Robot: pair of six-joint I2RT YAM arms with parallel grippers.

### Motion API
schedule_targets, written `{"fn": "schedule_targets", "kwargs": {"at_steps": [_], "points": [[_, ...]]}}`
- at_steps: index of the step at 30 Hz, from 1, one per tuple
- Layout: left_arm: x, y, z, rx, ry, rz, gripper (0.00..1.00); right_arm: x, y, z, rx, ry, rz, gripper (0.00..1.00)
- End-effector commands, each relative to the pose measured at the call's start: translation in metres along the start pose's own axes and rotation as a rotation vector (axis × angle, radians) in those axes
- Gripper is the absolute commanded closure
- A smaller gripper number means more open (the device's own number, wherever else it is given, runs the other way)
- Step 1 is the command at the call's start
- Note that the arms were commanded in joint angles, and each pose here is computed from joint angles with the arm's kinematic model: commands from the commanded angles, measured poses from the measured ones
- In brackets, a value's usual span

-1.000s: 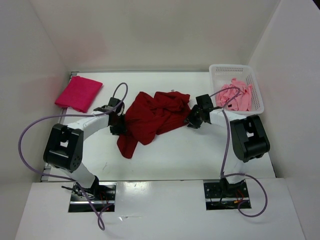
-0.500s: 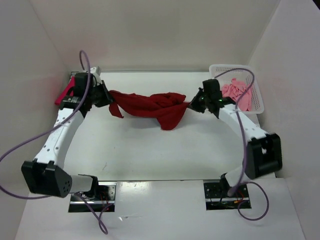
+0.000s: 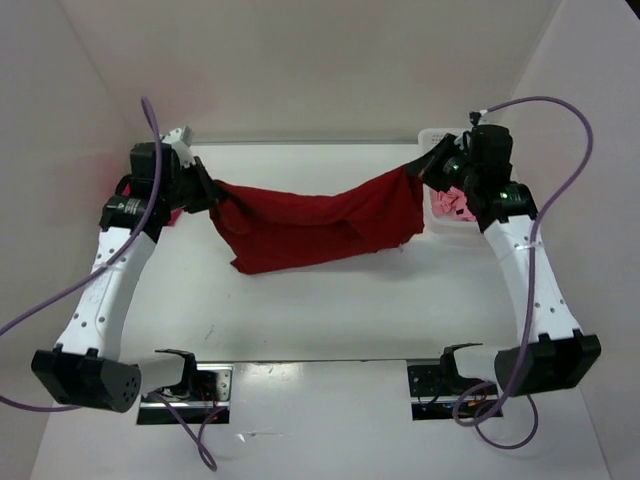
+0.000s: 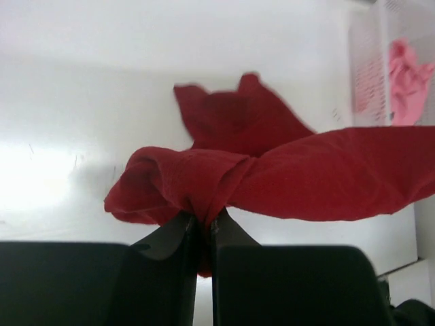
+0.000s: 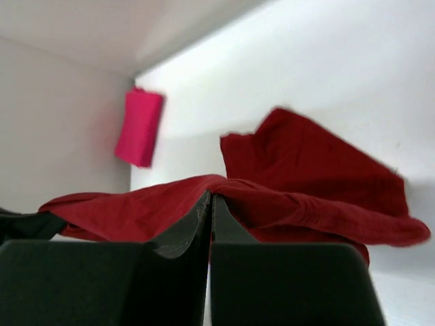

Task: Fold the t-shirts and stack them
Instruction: Flatten out the tshirt

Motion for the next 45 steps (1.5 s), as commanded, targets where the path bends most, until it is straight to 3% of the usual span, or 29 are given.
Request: {"fn": "schedule_targets", "kwargs": {"at_steps": [1, 4, 7, 11, 16, 19, 21, 23, 25, 26, 29, 33, 37, 41, 45], "points": [[0.018, 0.027, 0.039, -0.032, 0.094, -0.035, 0.88, 0.029, -0.019, 0.037, -0.014, 0.144, 0.027, 1.00], [0.006, 0.012, 0.055, 0.035, 0.126, -0.073, 0.88, 0.017, -0.016, 0.057, -0.041, 0.145, 0.025, 1.00], [-0.030, -0.020, 0.056, 0.136, 0.091, -0.094, 0.88, -0.018, 0.006, 0.059, -0.100, 0.091, 0.019, 1.00], [-0.067, -0.063, 0.026, 0.295, 0.032, -0.095, 0.88, -0.070, 0.053, 0.026, -0.238, -0.028, -0.027, 1.00], [-0.077, -0.079, -0.003, 0.420, 0.003, -0.093, 0.88, -0.086, 0.087, -0.024, -0.361, -0.081, -0.053, 1.00], [-0.067, -0.043, 0.005, 0.353, -0.004, -0.142, 0.87, -0.045, 0.071, -0.029, -0.359, 0.008, -0.003, 1.00], [-0.055, -0.014, 0.019, 0.285, 0.010, -0.167, 0.86, 0.011, 0.034, -0.014, -0.282, 0.112, 0.069, 1.00], [-0.022, 0.023, 0.043, 0.198, 0.083, -0.223, 0.76, 0.074, -0.014, 0.005, -0.165, 0.264, 0.165, 1.00], [-0.002, 0.058, 0.058, 0.125, 0.117, -0.276, 0.50, 0.103, -0.045, 0.008, -0.057, 0.288, 0.183, 1.00], [0.006, 0.076, 0.066, 0.057, 0.118, -0.287, 0.24, 0.128, -0.066, 0.011, 0.008, 0.338, 0.206, 1.00], [0.017, 0.112, 0.070, -0.152, 0.075, -0.276, 0.03, 0.141, -0.094, 0.017, 0.104, 0.334, 0.212, 1.00], [0.010, 0.113, 0.065, -0.223, 0.032, -0.218, 0.00, 0.146, -0.109, 0.031, 0.160, 0.359, 0.194, 1.00], [0.036, 0.115, 0.056, -0.385, 0.024, -0.068, 0.02, 0.153, -0.119, 0.038, 0.204, 0.373, 0.187, 0.99], [0.084, 0.109, 0.059, -0.447, 0.119, 0.101, 0.03, 0.161, -0.127, 0.046, 0.216, 0.401, 0.190, 0.98], [0.104, 0.115, 0.072, -0.490, 0.199, 0.132, 0.04, 0.159, -0.130, 0.051, 0.226, 0.397, 0.187, 0.98]]}}
Point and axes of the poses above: each gripper's point midway between its finger pads, its own z axis out along the fingers, its own y axis along the line the jaws close on, x = y × z, the point moved 6 cm from there along -z, back along the fingers, and after that the axes turned 12 degrees about -z, right-handed, at the moved point
